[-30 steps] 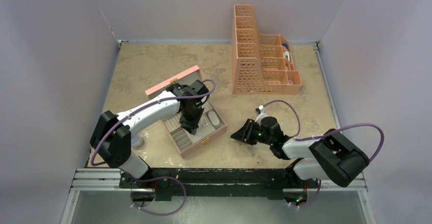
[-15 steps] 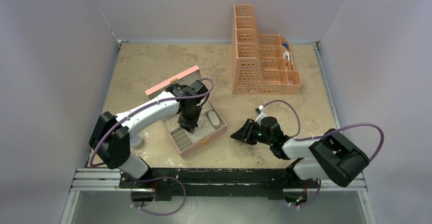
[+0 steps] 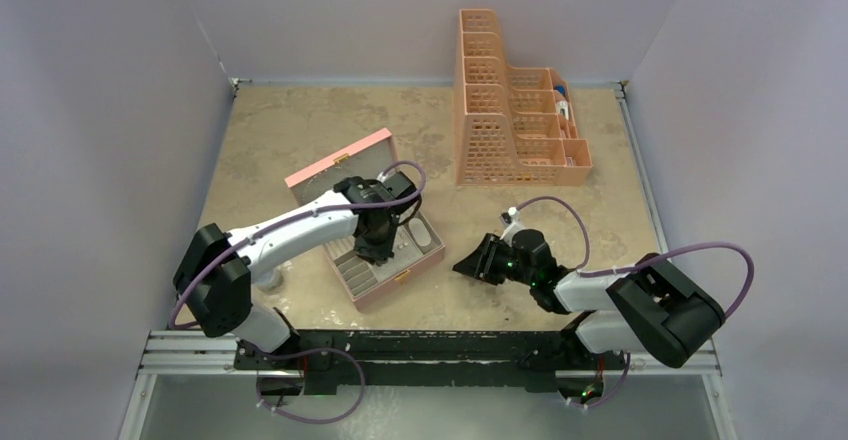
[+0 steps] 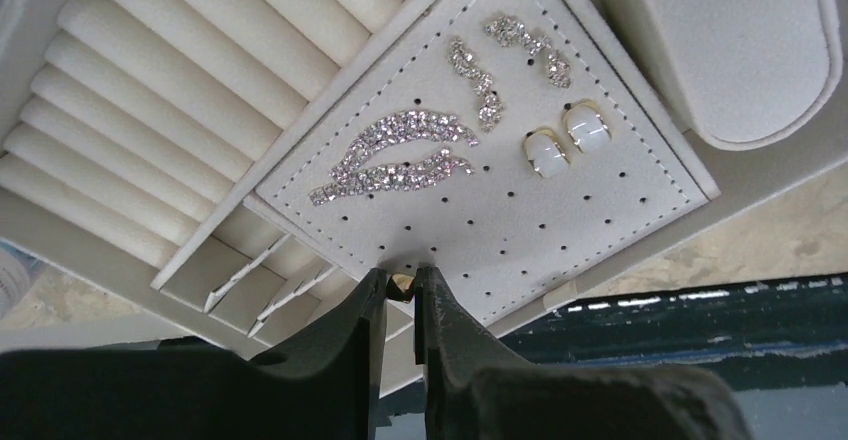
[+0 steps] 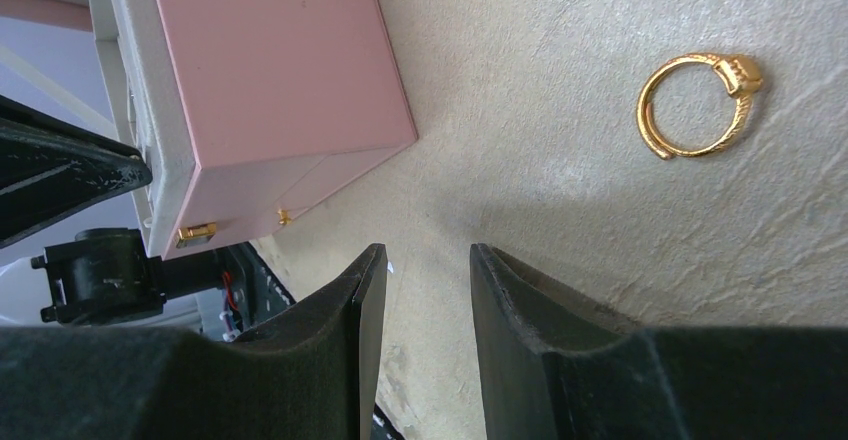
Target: Organize the mixed jewelry
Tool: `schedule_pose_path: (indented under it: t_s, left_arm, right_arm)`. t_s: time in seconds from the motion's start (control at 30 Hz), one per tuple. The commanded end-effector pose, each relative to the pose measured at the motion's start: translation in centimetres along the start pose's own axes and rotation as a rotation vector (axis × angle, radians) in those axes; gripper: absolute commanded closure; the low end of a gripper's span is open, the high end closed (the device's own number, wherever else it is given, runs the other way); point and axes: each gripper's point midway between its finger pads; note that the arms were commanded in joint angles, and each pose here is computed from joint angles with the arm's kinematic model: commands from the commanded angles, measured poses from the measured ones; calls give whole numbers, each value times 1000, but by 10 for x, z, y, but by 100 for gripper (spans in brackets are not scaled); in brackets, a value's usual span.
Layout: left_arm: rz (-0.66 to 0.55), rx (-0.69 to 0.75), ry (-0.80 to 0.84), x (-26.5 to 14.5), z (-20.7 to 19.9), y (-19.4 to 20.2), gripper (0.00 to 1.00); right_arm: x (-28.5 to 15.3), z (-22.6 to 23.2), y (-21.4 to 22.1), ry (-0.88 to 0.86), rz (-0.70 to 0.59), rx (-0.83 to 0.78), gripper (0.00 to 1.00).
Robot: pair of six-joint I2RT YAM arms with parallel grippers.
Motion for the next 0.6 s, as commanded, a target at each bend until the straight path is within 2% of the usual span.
schedule_pose_path:
  t_s: [0.0,0.23,0.57]
  left_arm:
    - [-120,-54,-71,-16,4,-9,85]
    - [-237,-55,-191,-25,1,-10,86]
    - [-314,-70,-315,-23,7,-12,86]
  right_arm:
    - [0,11,-10,-37,-44,-42,60]
    - [0,11,-11,-36,-44,-47,60]
    - [3,11,-13,-29,-44,-49,60]
Point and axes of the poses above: each gripper's point midway between its finger pads, its own x axis out along the fingers, its own z axis along the line the jaws close on, y = z × x, and after that the axes turned 3 degrees about -x, right-handed
